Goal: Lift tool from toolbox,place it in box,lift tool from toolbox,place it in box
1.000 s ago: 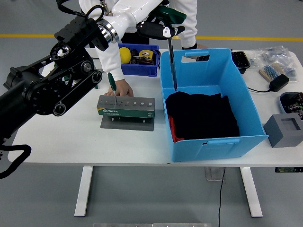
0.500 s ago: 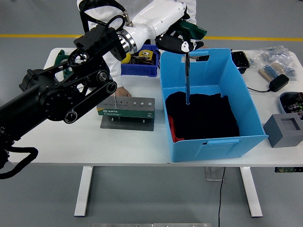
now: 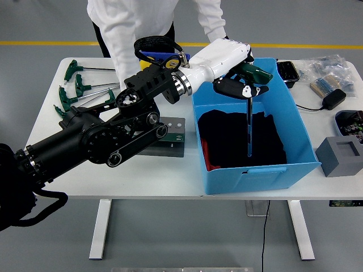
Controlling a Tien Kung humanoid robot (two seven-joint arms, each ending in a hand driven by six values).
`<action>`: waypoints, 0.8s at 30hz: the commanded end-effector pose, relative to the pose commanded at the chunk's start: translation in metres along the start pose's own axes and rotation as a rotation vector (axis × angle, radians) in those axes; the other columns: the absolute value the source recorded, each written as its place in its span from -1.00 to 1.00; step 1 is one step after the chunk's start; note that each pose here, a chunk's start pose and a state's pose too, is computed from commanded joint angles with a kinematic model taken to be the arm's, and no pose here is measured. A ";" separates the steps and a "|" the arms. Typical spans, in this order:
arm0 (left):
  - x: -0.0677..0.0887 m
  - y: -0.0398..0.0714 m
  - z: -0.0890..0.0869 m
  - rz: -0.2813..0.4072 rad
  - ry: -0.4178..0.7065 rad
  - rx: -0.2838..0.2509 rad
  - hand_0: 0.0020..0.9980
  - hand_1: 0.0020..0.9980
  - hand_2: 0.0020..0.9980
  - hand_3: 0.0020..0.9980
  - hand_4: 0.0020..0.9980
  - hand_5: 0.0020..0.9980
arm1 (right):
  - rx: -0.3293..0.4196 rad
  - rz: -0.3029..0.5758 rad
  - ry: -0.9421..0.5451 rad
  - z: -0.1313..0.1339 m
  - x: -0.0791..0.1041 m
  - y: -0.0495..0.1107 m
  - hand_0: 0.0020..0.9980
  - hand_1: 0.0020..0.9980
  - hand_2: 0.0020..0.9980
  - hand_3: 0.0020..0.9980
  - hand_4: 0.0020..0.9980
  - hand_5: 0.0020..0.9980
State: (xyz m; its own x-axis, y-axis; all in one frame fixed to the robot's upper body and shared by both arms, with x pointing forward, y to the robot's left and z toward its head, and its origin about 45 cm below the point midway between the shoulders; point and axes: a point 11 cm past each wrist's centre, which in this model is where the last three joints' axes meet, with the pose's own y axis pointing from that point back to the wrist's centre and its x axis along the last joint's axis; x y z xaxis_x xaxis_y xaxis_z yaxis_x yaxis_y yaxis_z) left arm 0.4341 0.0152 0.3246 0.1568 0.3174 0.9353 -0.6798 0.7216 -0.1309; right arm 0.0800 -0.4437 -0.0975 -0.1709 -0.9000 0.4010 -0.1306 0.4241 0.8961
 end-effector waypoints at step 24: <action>-0.013 0.005 -0.052 -0.037 -0.055 0.111 -0.74 -0.92 -0.80 -0.75 0.33 -0.11 | 0.039 0.016 0.018 -0.019 0.006 0.000 0.25 0.21 0.37 0.16 0.69 0.40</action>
State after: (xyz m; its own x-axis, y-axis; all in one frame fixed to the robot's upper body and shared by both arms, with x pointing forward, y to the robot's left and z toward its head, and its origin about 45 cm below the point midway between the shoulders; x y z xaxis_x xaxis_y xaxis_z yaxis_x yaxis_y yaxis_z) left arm 0.4659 0.0463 0.2945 0.1462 0.2552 0.9558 -0.7498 0.6589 -0.0612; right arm 0.0979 -0.4508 -0.0910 -0.1559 -0.8946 0.4187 -0.1659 0.4416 0.8817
